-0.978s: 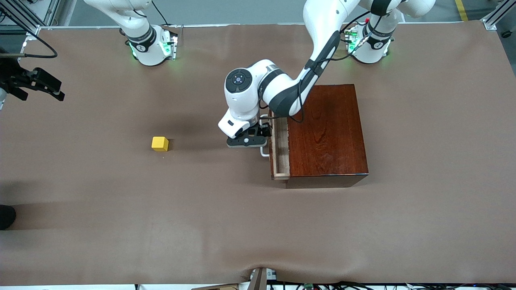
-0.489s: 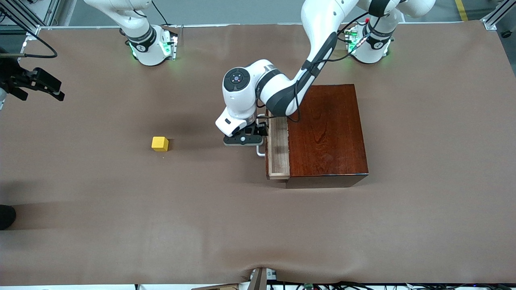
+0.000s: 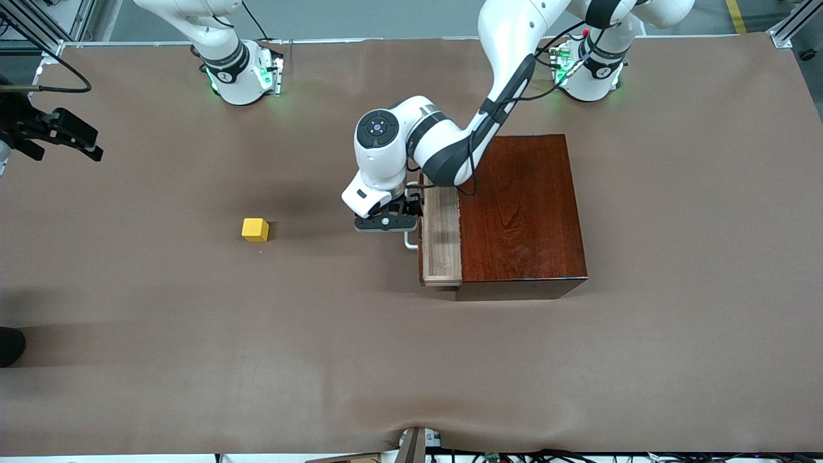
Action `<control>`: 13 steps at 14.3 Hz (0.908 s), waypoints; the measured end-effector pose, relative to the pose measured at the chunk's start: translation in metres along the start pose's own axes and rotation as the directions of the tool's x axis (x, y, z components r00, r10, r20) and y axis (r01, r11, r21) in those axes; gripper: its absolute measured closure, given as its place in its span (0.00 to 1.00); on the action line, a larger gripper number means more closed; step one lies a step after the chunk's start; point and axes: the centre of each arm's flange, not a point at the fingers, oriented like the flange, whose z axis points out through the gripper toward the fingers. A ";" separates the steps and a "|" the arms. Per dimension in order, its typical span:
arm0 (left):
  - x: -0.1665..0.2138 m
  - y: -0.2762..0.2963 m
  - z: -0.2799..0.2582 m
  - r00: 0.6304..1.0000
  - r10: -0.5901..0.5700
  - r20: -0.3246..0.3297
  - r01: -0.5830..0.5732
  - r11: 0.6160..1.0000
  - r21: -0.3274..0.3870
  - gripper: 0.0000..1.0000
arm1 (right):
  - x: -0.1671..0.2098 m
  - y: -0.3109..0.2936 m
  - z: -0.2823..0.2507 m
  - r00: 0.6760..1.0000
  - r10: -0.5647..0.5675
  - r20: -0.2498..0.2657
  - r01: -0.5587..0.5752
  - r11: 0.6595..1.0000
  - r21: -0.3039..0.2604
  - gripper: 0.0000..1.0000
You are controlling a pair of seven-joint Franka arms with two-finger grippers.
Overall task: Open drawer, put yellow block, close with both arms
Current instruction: 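Pull the drawer open by its handle with the left gripper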
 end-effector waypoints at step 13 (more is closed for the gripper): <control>0.001 0.019 -0.003 0.997 -0.038 -0.061 0.029 0.991 -0.131 0.00 | 0.000 -0.002 0.001 1.000 -0.004 0.004 0.004 1.000 0.000 0.00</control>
